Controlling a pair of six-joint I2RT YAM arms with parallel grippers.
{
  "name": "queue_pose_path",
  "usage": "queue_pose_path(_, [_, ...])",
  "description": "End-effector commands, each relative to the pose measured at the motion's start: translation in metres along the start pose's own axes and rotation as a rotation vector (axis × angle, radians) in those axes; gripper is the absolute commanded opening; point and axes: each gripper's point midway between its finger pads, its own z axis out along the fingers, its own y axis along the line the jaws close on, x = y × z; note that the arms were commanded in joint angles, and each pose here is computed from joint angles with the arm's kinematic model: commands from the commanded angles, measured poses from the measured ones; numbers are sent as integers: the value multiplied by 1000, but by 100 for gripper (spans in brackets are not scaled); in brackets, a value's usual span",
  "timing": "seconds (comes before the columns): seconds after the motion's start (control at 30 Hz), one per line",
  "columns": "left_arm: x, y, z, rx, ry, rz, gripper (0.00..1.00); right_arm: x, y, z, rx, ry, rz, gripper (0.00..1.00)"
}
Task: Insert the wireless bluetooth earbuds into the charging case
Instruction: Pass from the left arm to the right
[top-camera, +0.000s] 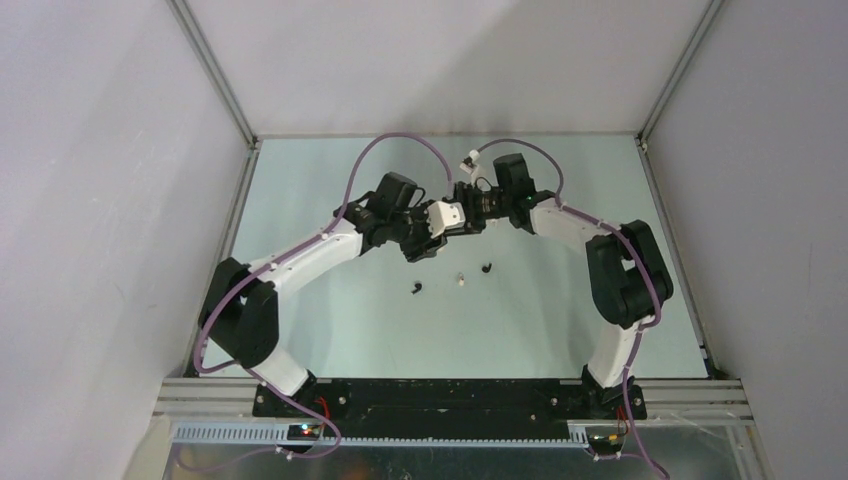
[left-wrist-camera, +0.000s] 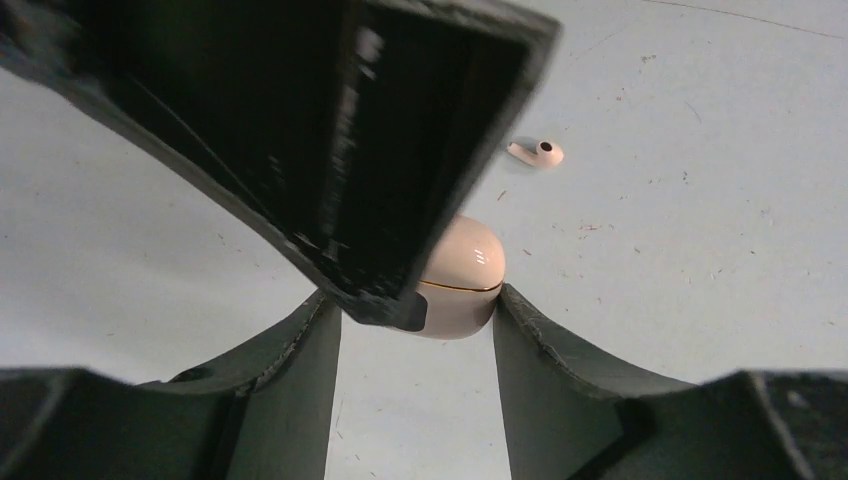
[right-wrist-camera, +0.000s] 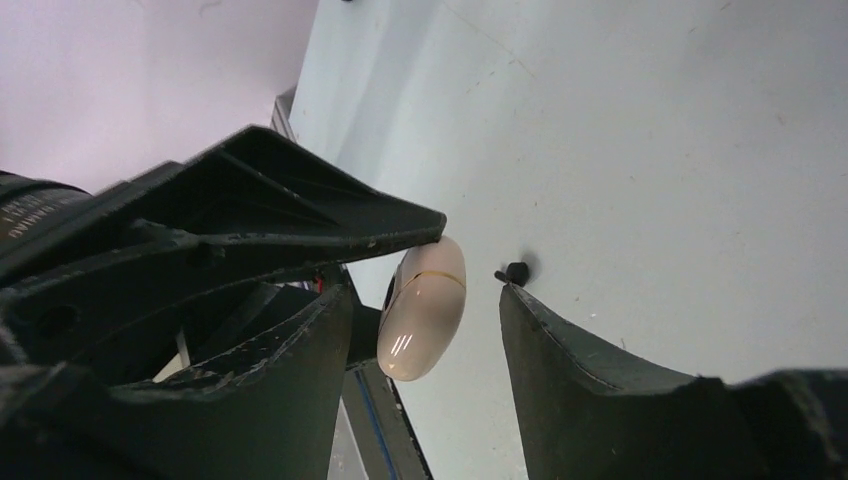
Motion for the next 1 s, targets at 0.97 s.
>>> queue_pose_path(0.97, [-21, -3, -16, -14, -75, 21, 41, 6, 30, -2, -122, 65, -69, 54])
